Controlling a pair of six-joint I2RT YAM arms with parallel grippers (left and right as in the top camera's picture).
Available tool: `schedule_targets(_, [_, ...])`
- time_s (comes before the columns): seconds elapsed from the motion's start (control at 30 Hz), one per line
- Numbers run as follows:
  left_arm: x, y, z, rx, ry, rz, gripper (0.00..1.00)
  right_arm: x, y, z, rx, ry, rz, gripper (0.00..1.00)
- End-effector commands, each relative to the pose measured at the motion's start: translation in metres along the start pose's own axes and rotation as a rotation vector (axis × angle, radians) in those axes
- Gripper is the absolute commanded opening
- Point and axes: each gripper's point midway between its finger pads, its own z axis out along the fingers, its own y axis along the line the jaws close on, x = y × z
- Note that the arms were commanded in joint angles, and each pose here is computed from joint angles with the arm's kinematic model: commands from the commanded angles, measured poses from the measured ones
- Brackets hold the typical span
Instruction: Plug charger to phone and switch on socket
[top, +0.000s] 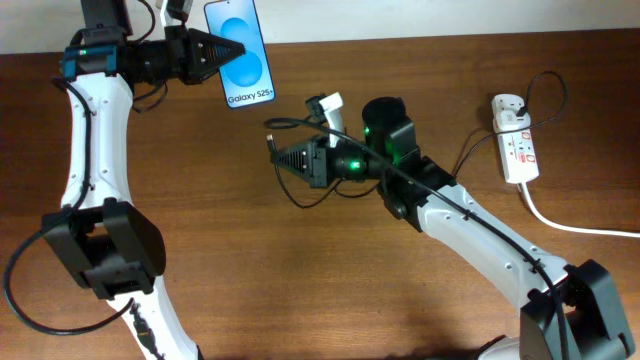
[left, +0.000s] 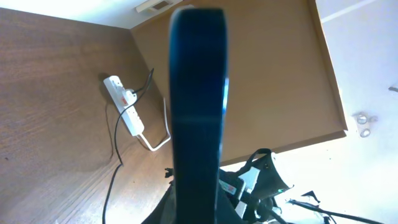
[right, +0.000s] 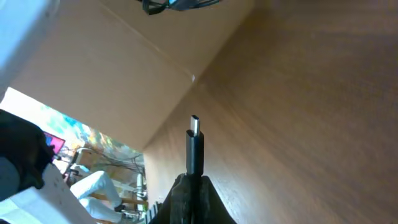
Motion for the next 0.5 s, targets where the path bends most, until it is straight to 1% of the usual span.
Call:
schedule_targets(0.0, [0.004, -0.017, 0.005, 0.056, 0.022, -0.002, 0.00, -0.013, 0.000, -0.003, 0.044, -0.060, 0.038, 0.04])
schedule_targets(0.1, [0.005, -0.017, 0.007, 0.058, 0.027, -0.034, 0.00, -0.019, 0.003, -0.003, 0.034, -0.083, 0.043, 0.04])
schedule_targets(0.3, [0.013, -0.022, 0.026, 0.076, 0.065, -0.031, 0.00, -0.022, 0.003, -0.004, 0.031, -0.093, 0.074, 0.04])
schedule_targets(0.4, [0.013, -0.022, 0.027, 0.077, 0.067, -0.027, 0.00, -0.024, 0.019, -0.004, -0.042, -0.084, 0.032, 0.04])
schedule_targets(0.47, [0.014, -0.022, 0.028, 0.078, 0.069, -0.026, 0.00, -0.026, 0.019, -0.005, -0.047, -0.088, 0.046, 0.04])
